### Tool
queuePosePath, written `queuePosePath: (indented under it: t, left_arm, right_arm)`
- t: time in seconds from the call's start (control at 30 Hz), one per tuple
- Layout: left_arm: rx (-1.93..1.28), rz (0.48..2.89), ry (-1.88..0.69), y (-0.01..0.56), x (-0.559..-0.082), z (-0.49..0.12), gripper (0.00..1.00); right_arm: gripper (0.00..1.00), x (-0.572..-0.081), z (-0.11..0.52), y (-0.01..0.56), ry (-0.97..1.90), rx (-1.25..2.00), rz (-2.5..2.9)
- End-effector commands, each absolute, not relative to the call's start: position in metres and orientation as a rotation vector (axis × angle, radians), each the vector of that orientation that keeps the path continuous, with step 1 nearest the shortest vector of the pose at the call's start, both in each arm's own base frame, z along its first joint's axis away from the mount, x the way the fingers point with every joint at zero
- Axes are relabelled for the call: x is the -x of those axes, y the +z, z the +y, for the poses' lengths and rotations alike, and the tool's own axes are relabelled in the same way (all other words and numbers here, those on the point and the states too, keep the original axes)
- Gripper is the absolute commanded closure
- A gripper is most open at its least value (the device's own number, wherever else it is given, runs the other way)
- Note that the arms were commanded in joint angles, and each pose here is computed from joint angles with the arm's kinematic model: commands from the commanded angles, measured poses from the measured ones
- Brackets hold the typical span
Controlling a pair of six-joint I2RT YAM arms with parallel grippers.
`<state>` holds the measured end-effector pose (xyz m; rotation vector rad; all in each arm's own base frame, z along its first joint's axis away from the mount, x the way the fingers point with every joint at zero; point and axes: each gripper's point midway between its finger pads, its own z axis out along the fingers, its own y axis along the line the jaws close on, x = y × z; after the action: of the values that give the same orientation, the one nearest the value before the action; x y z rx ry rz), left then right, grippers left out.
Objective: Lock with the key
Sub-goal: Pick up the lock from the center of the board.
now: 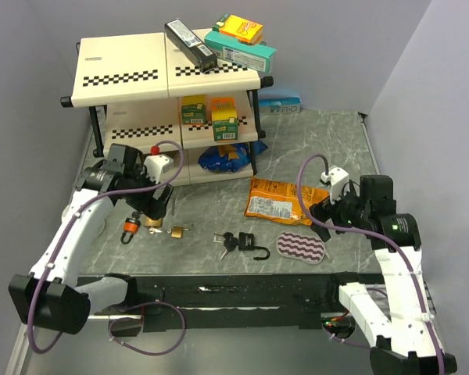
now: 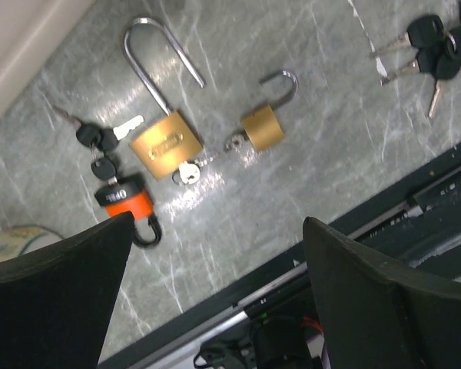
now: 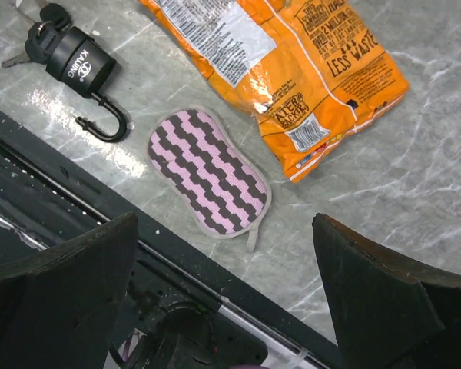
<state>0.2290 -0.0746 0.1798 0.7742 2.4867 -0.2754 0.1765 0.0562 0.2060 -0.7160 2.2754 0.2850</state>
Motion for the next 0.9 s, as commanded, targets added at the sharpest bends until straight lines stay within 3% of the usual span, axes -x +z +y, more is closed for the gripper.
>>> queuePosePath:
  t: [0.0,0.33,0.57,0.87]
  left_arm:
    - [-0.769,2.401,-0.271,0.193,-0.25,-0.091,0.04]
    - [-0.933,2.433,-0.31,0.166,-0.239,-0.118,0.04]
    - [-1.344,2.355,-0.354,0.152,-0.219,-0.191,0.04]
    - [-1.611,2.241,-0.479,0.126,-0.199,-0.275,0.03]
  right_arm:
    - [0.0,-0.172,0.057,0.215,0.276,0.725,2.235]
    - [0.0,-0.18,0.049,0.223,0.22,0.774,2.249]
    - [0.0,-0.176,0.056,0.222,0.303,0.663,2.311]
    - [0.0,-0.177,0.059,0.25,0.332,0.451,2.271]
